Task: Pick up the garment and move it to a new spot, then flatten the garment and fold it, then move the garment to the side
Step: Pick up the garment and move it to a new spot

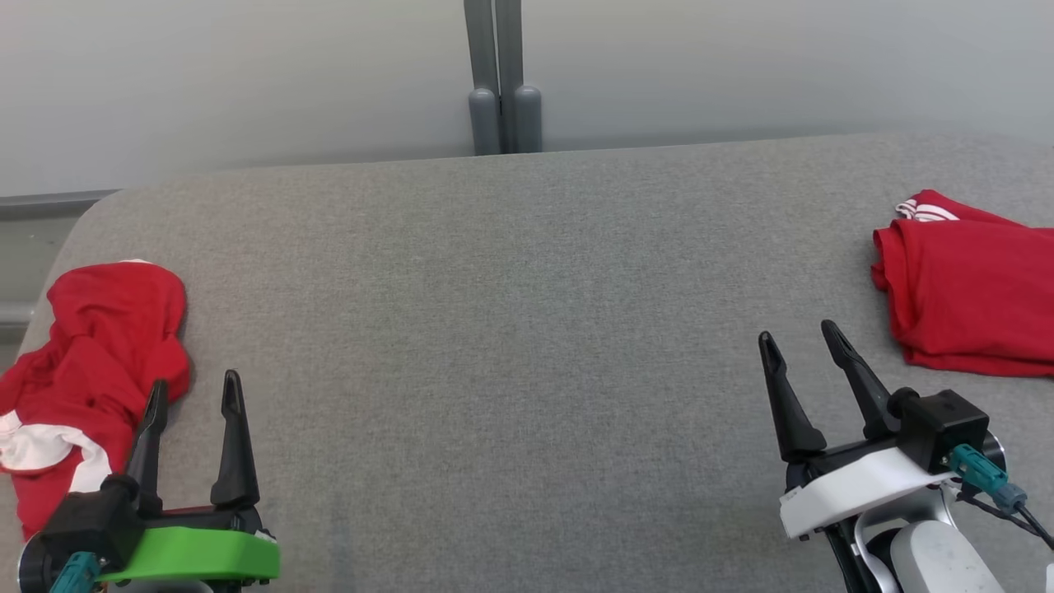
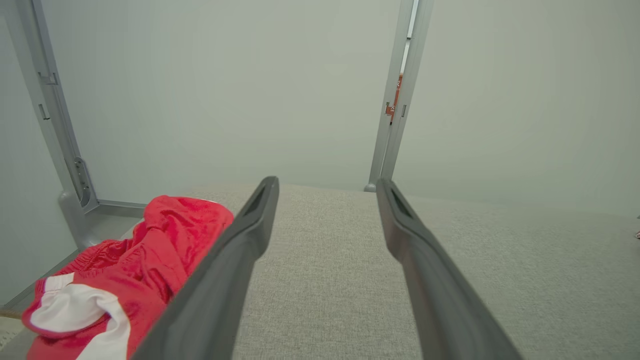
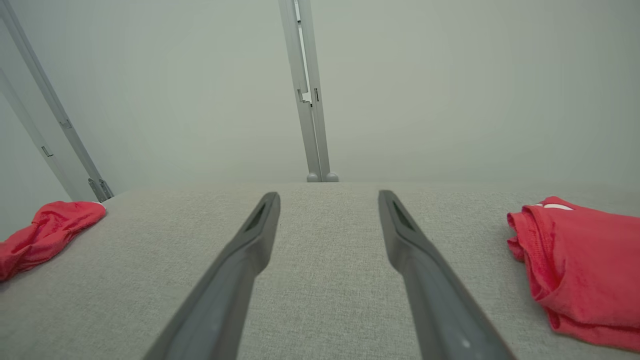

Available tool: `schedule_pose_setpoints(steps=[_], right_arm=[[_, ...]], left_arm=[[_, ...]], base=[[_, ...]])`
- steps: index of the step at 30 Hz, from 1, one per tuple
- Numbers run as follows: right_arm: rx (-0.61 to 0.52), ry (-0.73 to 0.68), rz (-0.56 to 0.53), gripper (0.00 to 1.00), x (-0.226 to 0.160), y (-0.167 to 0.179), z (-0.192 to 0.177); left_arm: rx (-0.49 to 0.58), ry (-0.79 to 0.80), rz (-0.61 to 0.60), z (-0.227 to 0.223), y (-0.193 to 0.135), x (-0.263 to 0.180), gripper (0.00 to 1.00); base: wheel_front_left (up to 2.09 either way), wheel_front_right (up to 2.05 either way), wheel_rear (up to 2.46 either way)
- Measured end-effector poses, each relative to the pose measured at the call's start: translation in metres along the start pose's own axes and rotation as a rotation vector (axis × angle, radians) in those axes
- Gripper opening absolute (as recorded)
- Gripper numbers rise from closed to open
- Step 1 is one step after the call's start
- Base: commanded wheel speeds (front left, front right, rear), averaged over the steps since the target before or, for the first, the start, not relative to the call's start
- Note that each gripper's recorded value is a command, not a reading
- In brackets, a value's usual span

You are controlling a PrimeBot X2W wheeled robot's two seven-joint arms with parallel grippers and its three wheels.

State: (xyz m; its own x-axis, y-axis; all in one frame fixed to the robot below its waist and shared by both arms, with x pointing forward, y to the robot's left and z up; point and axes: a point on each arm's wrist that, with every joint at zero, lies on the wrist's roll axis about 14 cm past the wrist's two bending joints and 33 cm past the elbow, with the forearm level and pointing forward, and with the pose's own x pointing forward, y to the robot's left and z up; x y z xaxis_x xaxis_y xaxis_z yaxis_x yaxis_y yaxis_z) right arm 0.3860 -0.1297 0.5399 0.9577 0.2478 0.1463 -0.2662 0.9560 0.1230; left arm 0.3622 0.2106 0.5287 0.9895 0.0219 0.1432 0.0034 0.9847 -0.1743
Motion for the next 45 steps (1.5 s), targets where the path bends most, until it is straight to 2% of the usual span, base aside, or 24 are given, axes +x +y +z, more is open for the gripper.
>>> schedule_pose_setpoints(steps=[21,31,36,45], right_arm=[[0.057,0.028,0.307,1.00,0.047,0.099,-0.017],[0.070,0.017,0.393,1.00,0.060,0.129,-0.017],[0.068,0.008,0.395,1.00,0.066,0.128,-0.017],[0.048,-0.009,0.380,1.00,0.086,0.113,-0.017]], left_arm=[[0.047,-0.022,0.346,0.018,0.094,-0.068,1.00],[0.048,-0.026,0.452,0.027,0.120,-0.097,1.00],[0.047,-0.019,0.448,0.040,0.130,-0.082,1.00],[0.029,0.115,0.407,0.059,0.168,-0.014,1.00]], base=[[0.00,0.00,0.00],[0.00,0.00,0.00],[0.00,0.00,0.00],[0.00,0.00,0.00]])
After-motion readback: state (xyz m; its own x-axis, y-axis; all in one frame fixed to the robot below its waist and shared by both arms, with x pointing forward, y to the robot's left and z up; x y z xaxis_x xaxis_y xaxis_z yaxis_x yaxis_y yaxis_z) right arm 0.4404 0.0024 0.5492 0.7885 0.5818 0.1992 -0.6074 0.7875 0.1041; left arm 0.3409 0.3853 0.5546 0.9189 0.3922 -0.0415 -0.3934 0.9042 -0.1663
